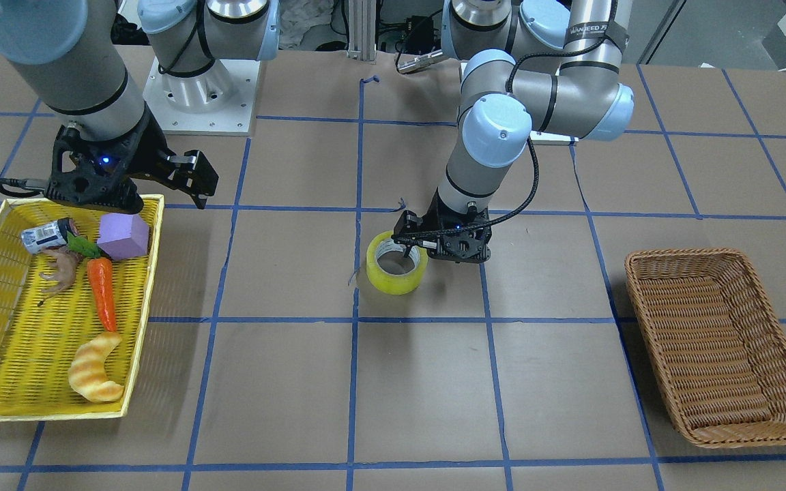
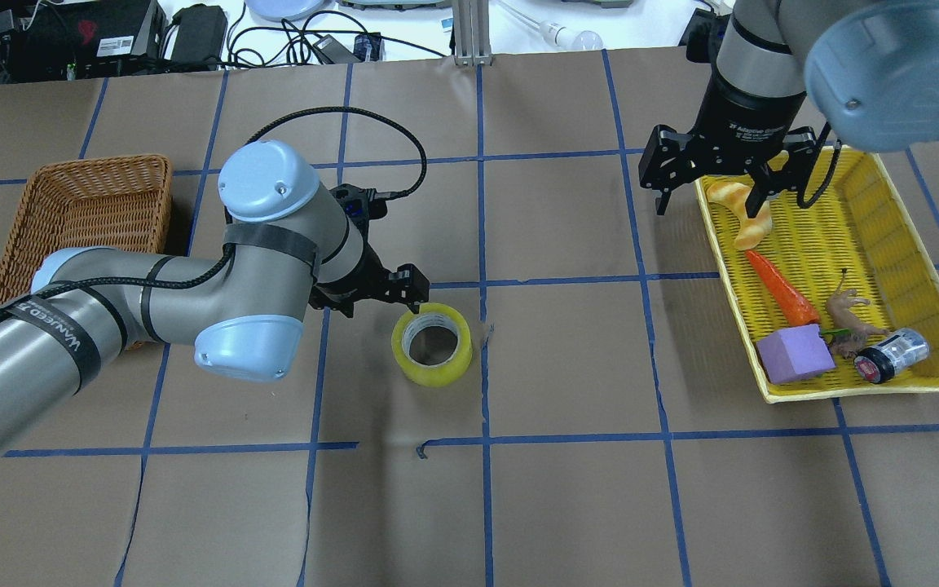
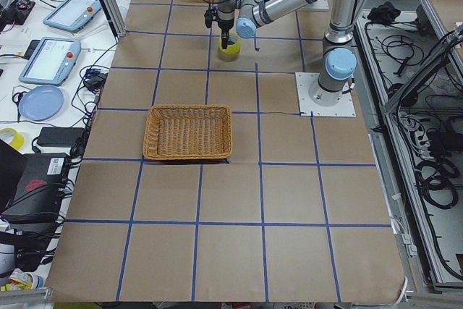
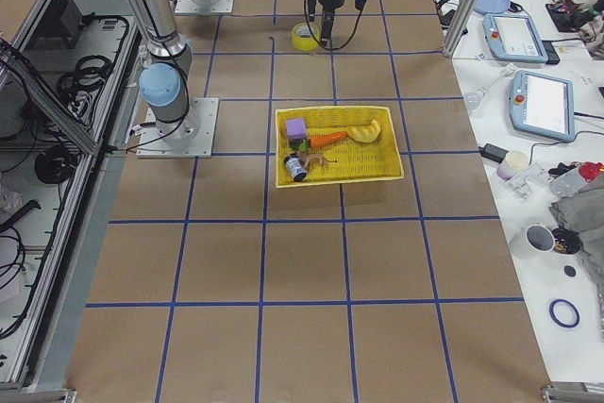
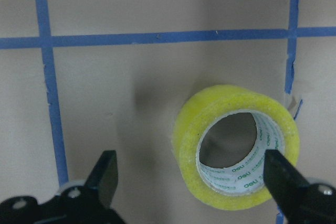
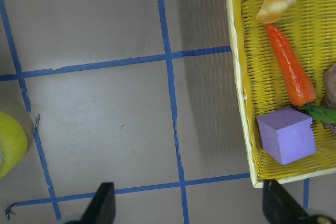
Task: Transfer tape with both arms
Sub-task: 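Lower the left gripper onto the tape roll and grasp it, then carry the tape roll with the left gripper into the wicker basket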
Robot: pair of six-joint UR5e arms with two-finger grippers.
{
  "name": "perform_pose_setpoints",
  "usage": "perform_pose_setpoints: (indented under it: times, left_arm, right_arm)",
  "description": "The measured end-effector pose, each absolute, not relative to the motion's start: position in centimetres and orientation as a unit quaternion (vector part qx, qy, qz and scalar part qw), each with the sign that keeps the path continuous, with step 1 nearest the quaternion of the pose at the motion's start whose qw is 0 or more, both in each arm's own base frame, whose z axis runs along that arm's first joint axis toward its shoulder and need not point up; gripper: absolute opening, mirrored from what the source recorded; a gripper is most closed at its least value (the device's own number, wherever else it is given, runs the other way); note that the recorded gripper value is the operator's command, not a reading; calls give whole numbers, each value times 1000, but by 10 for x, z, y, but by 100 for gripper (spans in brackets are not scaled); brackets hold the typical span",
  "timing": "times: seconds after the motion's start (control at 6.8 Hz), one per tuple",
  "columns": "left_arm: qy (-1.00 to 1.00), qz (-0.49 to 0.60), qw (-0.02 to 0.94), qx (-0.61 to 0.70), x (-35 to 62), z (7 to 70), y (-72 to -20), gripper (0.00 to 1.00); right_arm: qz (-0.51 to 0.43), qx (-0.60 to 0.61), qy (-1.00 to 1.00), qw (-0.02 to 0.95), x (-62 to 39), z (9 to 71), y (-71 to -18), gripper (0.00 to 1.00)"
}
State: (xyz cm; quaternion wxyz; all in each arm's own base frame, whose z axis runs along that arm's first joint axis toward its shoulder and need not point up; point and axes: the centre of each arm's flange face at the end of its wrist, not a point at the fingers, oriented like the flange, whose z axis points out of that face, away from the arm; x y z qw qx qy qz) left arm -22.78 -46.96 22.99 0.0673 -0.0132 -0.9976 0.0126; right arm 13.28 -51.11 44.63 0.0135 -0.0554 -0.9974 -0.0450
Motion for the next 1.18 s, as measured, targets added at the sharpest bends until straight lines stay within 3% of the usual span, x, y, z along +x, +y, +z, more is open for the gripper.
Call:
perform_pose_setpoints:
  times: [0.29,0.44,0.59,0.74,0.88,1.18]
  left_arm:
    - [-998,7,64,-16,-228,202,-467,100]
    - [-998,12,65,-19,-228,189,-466,77]
    - [-997,14,66,-21,-228,179,-467,33]
    - [-997,12,67,-23,-229,173,-467,15]
    - [-997,15,67,-26,-229,174,-468,0]
    - [-997,24,64,-29,-230,183,-468,0]
  right_arm:
    - [-41,-49,-998,7,134,450,-510,100]
    - [-39,-40,-998,5,134,451,-510,100]
    - [-38,-30,-999,4,134,452,-509,100]
    - [-37,-26,-999,4,134,453,-509,100]
    - [-37,-25,-999,4,134,453,-509,100]
    - [-33,-24,-999,5,135,454,-509,100]
